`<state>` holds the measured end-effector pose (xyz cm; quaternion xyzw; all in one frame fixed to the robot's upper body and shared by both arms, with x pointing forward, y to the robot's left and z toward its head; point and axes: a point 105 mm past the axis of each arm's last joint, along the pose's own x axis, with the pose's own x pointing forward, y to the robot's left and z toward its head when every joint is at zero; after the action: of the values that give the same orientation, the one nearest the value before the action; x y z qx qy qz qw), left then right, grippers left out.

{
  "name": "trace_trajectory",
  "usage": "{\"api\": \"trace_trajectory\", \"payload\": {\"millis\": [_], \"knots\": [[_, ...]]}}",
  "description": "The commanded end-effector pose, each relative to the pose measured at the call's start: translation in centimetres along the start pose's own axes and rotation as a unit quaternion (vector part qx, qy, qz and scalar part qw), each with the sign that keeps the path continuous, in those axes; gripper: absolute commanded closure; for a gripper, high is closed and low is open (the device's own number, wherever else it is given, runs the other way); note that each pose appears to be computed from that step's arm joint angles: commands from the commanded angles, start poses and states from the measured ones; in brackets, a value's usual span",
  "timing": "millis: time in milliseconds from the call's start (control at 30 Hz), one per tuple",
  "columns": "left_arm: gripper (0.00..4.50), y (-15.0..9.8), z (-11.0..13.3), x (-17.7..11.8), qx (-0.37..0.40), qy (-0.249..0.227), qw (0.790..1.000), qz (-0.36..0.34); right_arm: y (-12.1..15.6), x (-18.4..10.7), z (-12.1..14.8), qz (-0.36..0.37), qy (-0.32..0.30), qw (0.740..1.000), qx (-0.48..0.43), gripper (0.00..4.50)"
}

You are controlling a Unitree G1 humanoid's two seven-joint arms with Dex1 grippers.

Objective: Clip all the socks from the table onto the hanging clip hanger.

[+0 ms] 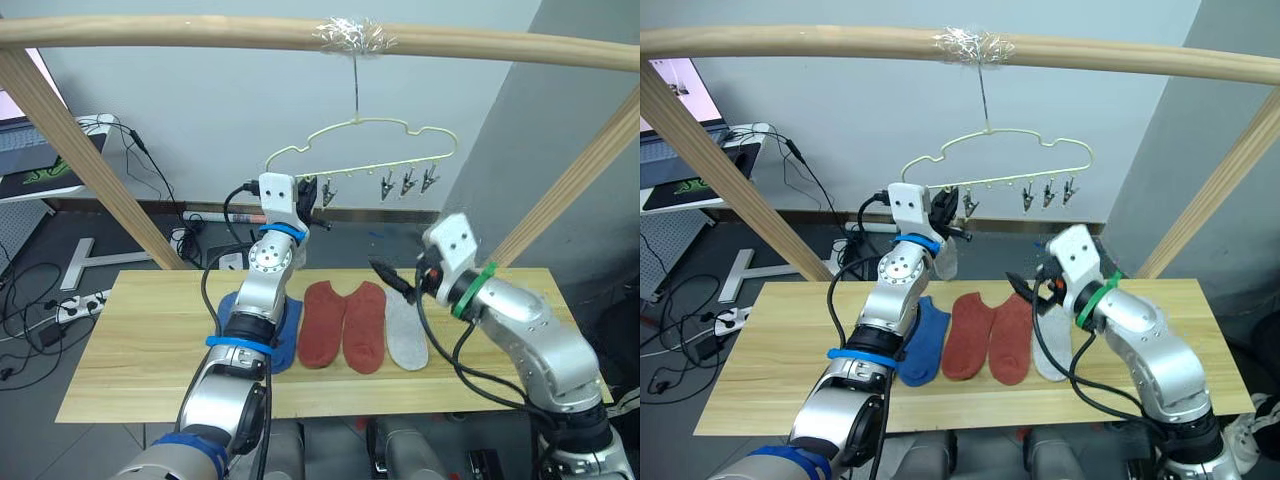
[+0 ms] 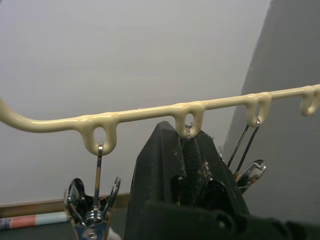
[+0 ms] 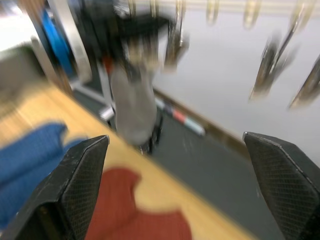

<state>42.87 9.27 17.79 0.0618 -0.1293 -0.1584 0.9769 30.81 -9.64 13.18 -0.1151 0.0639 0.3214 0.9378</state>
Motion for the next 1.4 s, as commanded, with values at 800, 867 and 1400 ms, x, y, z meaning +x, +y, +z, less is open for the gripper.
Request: {"api": "trace_trajectory", "payload": {"millis": [800, 867, 1400], "knots": [[4.50, 1.2, 0.2, -1.9, -0.136, 0.169, 0.968, -0.126, 0.0, 2.1, -18.8, -0.017, 0.231, 0.971, 0.062, 1.59], [4.50, 1.4, 0.2, -1.9, -0.151, 0.175, 0.965, -0.126, -0.2, 1.6, -18.9, -0.021, 0.232, 0.971, 0.055, 2.33], [4.50, 2.2, 0.5, -1.6, -0.400, 0.231, 0.882, -0.093, 3.2, 2.8, -2.3, 0.046, 0.000, 0.999, -0.025, 4.49]]}}
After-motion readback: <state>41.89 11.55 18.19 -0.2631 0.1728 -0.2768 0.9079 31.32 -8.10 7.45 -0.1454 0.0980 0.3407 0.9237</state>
